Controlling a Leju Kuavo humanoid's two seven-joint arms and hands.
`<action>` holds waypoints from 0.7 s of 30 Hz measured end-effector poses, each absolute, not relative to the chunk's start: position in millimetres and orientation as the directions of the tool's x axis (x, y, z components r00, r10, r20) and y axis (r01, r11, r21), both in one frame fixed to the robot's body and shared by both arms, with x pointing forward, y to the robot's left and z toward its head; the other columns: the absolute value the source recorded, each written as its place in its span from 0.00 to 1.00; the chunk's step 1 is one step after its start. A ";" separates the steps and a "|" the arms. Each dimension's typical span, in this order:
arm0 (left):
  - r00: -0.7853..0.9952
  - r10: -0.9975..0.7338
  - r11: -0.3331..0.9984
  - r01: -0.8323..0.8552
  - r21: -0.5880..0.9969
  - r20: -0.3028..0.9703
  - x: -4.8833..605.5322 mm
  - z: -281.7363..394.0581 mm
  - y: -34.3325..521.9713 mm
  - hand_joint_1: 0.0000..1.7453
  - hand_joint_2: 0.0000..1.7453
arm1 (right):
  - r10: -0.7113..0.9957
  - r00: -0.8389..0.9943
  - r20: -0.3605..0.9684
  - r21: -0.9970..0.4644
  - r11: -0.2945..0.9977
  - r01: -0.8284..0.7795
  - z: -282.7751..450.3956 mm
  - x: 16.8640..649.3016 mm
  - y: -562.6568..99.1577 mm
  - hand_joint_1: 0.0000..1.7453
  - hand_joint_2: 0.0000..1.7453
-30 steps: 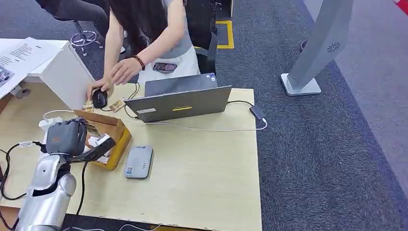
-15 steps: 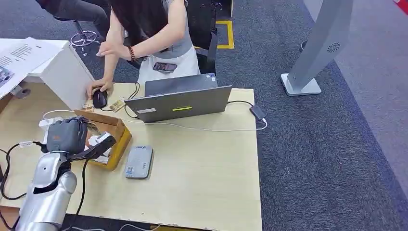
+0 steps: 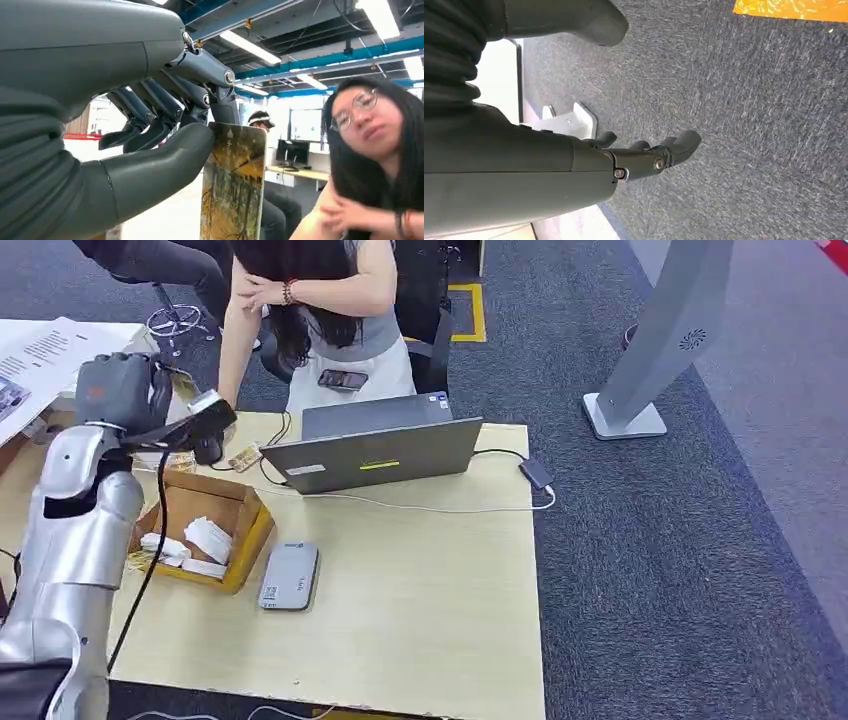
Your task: Pass the card to the sensor for recognition and then transmit it.
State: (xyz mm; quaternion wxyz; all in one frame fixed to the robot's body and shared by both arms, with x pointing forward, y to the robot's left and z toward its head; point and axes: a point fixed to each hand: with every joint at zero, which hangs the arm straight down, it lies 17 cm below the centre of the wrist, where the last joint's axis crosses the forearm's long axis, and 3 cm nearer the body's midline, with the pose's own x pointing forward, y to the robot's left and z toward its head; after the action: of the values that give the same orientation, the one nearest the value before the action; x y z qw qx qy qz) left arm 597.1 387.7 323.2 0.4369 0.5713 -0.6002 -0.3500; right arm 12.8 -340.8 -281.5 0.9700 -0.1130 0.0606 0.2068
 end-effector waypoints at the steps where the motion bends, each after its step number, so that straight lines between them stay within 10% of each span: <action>1: 0.036 -0.992 0.100 -0.382 0.919 0.123 601.1 329.8 388.0 1.00 1.00 | 0.387 0.907 -0.164 -0.194 0.889 -0.414 -281.5 13.0 -340.8 0.00 1.00; 21: 0.043 -0.995 0.071 -0.364 0.929 0.093 618.6 332.4 386.2 1.00 1.00 | 0.390 0.906 -0.164 -0.187 0.890 -0.417 -281.4 14.0 -339.9 0.00 1.00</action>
State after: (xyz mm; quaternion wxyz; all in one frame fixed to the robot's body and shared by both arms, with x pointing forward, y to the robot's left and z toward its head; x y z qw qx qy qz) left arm 618.6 386.2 332.4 0.4345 0.5770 -0.5888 -0.3628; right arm 14.0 -339.9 -281.4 0.9701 -0.1093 0.0610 0.2080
